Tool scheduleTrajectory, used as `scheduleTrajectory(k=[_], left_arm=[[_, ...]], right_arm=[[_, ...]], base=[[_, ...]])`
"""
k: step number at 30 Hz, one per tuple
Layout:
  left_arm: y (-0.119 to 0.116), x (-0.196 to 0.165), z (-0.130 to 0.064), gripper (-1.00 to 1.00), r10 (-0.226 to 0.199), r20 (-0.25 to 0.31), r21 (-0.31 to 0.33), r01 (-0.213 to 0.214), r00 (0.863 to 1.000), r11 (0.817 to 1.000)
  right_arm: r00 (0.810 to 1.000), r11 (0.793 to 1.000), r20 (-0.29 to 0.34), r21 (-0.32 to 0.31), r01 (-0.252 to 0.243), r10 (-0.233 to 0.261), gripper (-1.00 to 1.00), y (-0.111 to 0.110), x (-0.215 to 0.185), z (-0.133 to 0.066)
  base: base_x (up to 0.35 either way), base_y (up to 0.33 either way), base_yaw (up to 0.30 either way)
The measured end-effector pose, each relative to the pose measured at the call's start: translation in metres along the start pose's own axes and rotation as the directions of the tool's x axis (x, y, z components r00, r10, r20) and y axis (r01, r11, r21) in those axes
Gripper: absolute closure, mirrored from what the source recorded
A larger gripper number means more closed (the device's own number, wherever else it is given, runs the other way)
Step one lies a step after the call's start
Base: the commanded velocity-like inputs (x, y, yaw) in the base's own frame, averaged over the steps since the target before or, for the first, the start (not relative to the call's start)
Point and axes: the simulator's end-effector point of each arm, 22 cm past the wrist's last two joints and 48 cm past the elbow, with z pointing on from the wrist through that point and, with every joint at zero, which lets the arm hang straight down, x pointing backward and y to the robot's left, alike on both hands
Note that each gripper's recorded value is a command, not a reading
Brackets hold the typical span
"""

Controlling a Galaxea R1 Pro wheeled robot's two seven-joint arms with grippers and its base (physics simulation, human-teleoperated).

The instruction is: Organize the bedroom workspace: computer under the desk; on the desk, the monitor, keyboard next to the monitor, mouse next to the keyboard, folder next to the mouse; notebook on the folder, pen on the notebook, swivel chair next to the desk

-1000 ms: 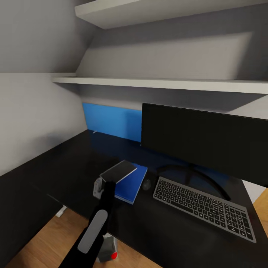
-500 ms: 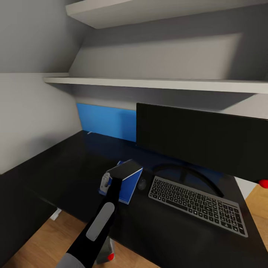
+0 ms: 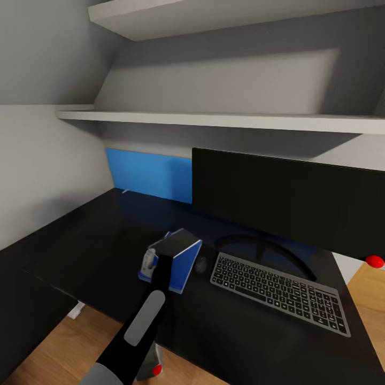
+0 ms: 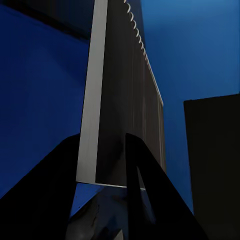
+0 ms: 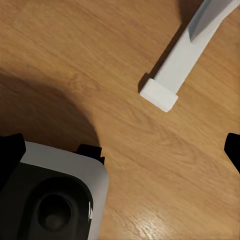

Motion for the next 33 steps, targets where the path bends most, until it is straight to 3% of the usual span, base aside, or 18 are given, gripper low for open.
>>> scheduleTrajectory(k=[14, 33], left_arm=[[0.004, -0.017, 0.001, 1.0, -0.026, 0.076, -0.036, 0.029, 0.997, 0.999], [0.011, -0.019, 0.025, 1.0, -0.031, 0.073, -0.113, 0.039, 0.997, 0.993]], right_arm=[[1.0, 1.0, 0.014, 0.0, 0.0, 0.0, -1.0, 0.0, -0.003, 0.0], [0.999, 1.0, 0.053, 0.002, 0.0, 0.0, -1.0, -0.001, -0.011, 0.0]], base=[[0.0, 0.0, -0.001], [0.0, 0.0, 0.0]])
